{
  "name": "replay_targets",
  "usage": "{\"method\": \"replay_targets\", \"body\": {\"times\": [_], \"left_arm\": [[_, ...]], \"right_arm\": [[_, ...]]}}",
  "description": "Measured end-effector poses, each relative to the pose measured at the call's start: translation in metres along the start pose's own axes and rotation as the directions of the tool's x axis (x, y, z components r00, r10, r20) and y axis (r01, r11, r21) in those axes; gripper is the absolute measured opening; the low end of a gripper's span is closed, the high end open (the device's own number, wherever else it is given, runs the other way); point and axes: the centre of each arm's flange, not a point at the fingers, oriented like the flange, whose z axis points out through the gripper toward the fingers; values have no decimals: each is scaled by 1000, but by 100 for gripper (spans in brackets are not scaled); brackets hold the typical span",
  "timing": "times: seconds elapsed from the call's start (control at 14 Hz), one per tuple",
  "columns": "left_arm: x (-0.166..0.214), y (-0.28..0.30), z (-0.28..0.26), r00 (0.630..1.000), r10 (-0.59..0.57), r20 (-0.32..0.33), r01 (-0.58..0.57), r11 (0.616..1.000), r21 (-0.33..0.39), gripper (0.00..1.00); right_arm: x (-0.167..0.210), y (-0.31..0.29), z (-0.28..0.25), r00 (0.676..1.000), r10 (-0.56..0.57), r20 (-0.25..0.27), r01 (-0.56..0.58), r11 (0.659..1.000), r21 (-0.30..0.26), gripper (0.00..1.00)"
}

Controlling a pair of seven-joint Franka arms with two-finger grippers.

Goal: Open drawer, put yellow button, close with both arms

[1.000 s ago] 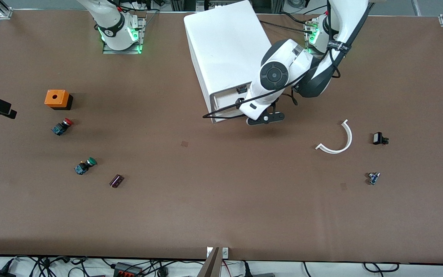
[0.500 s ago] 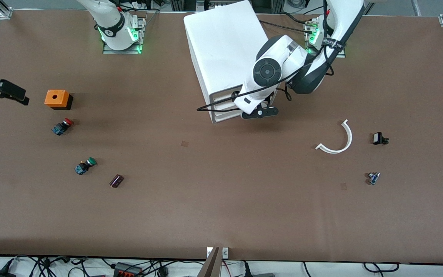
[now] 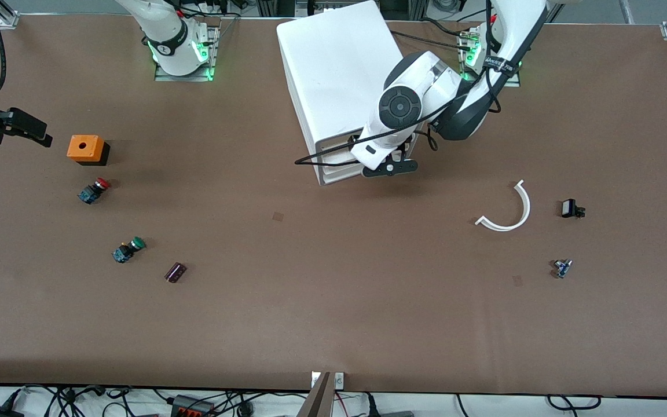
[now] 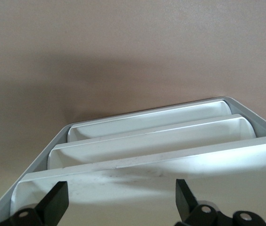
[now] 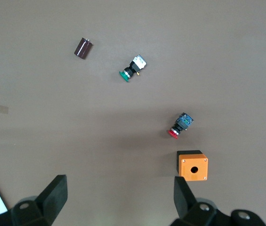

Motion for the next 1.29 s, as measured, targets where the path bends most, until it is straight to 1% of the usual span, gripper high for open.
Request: {"method": "replay_targets", "body": {"times": [0.21, 0.43, 0.5, 0.64, 0.71, 0.86, 1.14, 1.29], "left_arm": [[6, -5, -7, 1000, -12, -4, 12, 1000, -6, 100], [40, -37, -41, 997, -75, -30, 74, 996, -40, 100], [52, -52, -60, 995, -85, -53, 83, 996, -33, 100], [67, -77, -101, 988, -87, -124, 90, 996, 20, 100], [73, -87, -118, 986, -68, -149, 75, 997, 37, 100], [88, -115, -146, 985, -5, -170, 14, 999, 49, 100], [138, -211, -187, 976, 104, -192, -99, 995, 35, 100], [145, -250, -206, 969, 133, -209, -126, 991, 46, 100]], "right_arm": [[0, -2, -2, 1000, -4, -7, 4, 1000, 0, 100], [1, -3, -4, 1000, -6, -12, 6, 1000, 0, 100], [1, -4, -5, 1000, -7, -13, 7, 1000, 0, 100], [1, -5, -5, 1000, -10, -14, 10, 1000, 0, 100], [1, -5, -5, 1000, -9, -14, 9, 1000, 0, 100], [1, -3, -5, 1000, -5, -13, 5, 1000, 0, 100], [1, -3, -6, 1000, -6, -15, 6, 1000, 0, 100], [1, -4, -6, 1000, -8, -16, 8, 1000, 0, 100]]}}
